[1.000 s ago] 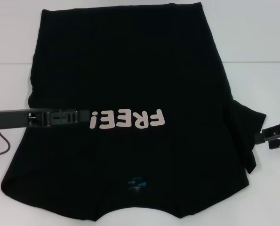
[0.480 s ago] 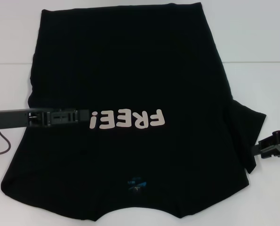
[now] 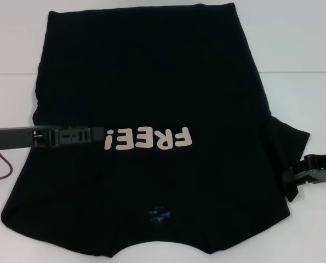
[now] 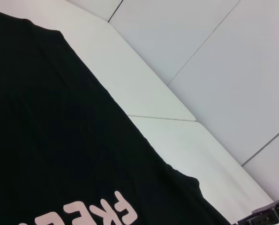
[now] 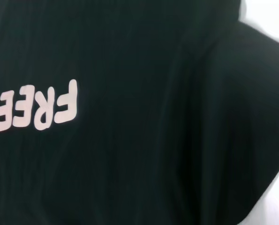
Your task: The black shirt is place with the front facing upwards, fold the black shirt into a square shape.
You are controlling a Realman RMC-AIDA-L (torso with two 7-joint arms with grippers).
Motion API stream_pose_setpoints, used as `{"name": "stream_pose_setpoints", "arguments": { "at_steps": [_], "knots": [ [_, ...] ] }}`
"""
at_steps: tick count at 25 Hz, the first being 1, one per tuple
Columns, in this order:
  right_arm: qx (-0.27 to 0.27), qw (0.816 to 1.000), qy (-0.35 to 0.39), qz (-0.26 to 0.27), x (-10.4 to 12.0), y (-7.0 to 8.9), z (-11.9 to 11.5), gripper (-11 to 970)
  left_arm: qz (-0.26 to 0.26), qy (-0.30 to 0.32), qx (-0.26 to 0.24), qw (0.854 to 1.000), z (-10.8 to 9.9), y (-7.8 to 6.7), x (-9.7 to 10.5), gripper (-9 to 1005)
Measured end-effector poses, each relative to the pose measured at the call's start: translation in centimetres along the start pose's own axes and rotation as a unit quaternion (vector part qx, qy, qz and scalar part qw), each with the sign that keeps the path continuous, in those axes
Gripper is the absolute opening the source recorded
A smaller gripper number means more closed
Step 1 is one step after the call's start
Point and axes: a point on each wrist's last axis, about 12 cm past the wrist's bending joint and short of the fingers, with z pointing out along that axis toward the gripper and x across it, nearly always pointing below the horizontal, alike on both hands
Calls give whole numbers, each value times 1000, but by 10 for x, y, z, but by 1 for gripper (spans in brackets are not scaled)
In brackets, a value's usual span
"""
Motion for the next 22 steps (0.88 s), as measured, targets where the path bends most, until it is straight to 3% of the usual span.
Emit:
{"name": "stream_pose_setpoints", "arguments": {
  "at_steps": [9, 14, 22],
  "knots": [
    [6, 1000, 6, -12, 0, 5, 6, 327, -1, -1, -4, 1000, 0, 1, 0, 759],
    [7, 1000, 5, -11, -1, 4, 4, 116, 0, -2, -4, 1000, 0, 1, 0, 758],
    [20, 1000, -24, 3, -5, -9, -12, 12, -2, -6, -6, 1000, -2, 2, 0, 757]
  ]
}}
